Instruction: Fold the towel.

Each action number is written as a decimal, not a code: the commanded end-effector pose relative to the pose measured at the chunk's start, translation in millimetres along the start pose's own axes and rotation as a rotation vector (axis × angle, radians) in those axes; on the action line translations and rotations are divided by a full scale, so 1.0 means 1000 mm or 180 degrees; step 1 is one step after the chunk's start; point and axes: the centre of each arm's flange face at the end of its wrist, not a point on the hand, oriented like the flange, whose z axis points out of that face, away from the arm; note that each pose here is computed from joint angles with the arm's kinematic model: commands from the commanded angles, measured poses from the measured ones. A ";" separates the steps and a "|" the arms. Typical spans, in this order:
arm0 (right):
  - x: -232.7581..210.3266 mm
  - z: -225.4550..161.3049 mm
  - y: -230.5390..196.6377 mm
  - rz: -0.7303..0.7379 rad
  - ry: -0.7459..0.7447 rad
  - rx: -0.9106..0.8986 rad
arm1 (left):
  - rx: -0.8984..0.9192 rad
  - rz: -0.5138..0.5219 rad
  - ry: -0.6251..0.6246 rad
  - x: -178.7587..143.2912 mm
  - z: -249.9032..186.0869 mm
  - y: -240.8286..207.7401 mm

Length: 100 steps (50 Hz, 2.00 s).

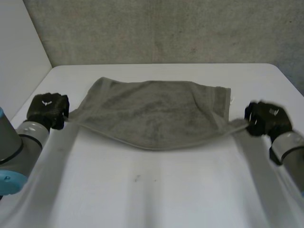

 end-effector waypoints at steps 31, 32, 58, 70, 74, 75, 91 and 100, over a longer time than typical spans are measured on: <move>-0.025 -0.011 -0.059 -0.2416 -0.0641 -0.1388 | -0.0752 0.1014 0.0618 0.002 -0.013 -0.020; -0.027 -0.003 -0.053 -0.2499 -0.0639 -0.1420 | -0.0759 0.1016 0.0627 0.002 -0.004 -0.017; -0.036 0.107 -0.083 -0.2452 0.0123 -0.0074 | 0.0089 0.1153 0.0095 -0.005 0.118 -0.057; -0.034 0.082 -0.073 -0.2336 0.0059 -0.0239 | -0.0186 0.1102 0.0236 0.004 0.105 -0.032; -0.037 0.053 -0.090 -0.2213 0.0048 -0.0104 | -0.0125 0.0966 0.0210 -0.003 0.076 -0.059; -0.037 0.053 -0.090 -0.2213 0.0048 -0.0104 | -0.0101 0.0890 0.0196 -0.005 0.063 -0.069; -0.018 -0.057 -0.150 -0.2159 -0.0076 -0.0321 | 0.0302 0.0509 -0.0037 -0.029 -0.054 -0.133; -0.013 -0.051 -0.133 -0.2263 -0.0230 -0.0624 | -0.0027 0.0466 0.0068 -0.027 -0.043 -0.100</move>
